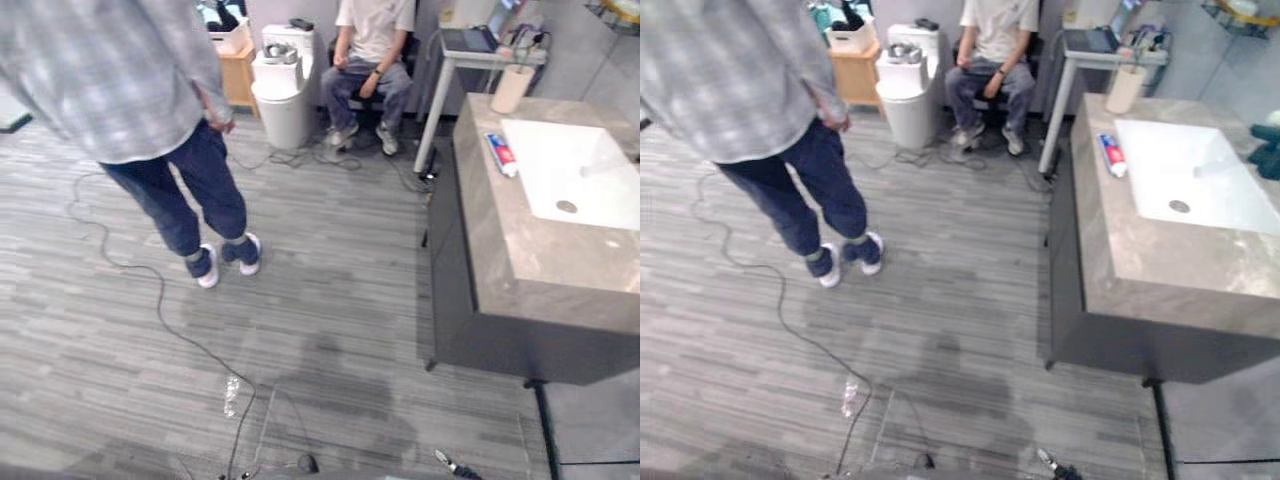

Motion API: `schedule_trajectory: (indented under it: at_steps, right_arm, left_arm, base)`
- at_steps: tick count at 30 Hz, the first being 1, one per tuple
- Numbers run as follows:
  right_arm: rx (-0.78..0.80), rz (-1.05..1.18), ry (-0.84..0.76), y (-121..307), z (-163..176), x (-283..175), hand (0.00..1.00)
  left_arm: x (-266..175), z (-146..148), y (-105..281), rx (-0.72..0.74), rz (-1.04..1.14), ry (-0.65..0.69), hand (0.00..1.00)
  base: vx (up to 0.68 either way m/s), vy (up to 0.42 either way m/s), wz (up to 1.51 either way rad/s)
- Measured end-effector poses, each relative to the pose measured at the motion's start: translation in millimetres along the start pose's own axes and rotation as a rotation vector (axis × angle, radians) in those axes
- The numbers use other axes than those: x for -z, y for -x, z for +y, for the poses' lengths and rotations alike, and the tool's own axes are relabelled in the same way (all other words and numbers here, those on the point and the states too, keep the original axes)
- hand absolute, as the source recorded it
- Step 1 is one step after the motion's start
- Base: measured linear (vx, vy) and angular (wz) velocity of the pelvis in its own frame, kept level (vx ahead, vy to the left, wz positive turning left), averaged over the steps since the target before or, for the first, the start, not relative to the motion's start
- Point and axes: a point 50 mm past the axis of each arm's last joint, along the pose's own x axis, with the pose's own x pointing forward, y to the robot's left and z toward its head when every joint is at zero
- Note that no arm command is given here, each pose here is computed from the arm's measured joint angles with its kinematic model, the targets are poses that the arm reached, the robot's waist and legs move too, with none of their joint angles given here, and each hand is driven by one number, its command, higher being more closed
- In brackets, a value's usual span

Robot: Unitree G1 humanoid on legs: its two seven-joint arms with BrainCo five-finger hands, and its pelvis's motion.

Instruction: Organize washtable

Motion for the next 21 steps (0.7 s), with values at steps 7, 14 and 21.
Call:
schedule_trajectory:
  at_steps: [7, 14, 21]
  right_arm:
    - [-0.044, -0.027, 0.002, 2, 9, 2, 0.00]
    - [-0.008, 0.035, -0.020, 1, -2, 15, 0.00]
    - [-0.002, 0.066, 0.034, 1, -3, 20, 0.00]
  left_arm:
    - [-6, 6, 0, -0.004, -0.022, -0.071, 0.00]
    - [16, 13, 3, -0.046, 0.023, 0.123, 0.00]
    - [13, 15, 3, -0.039, 0.022, 0.063, 0.00]
  base:
    - [0.03, 0.012, 1.13]
    - [0.03, -0.091, 0.21]
    - [0.05, -0.019, 0.06]
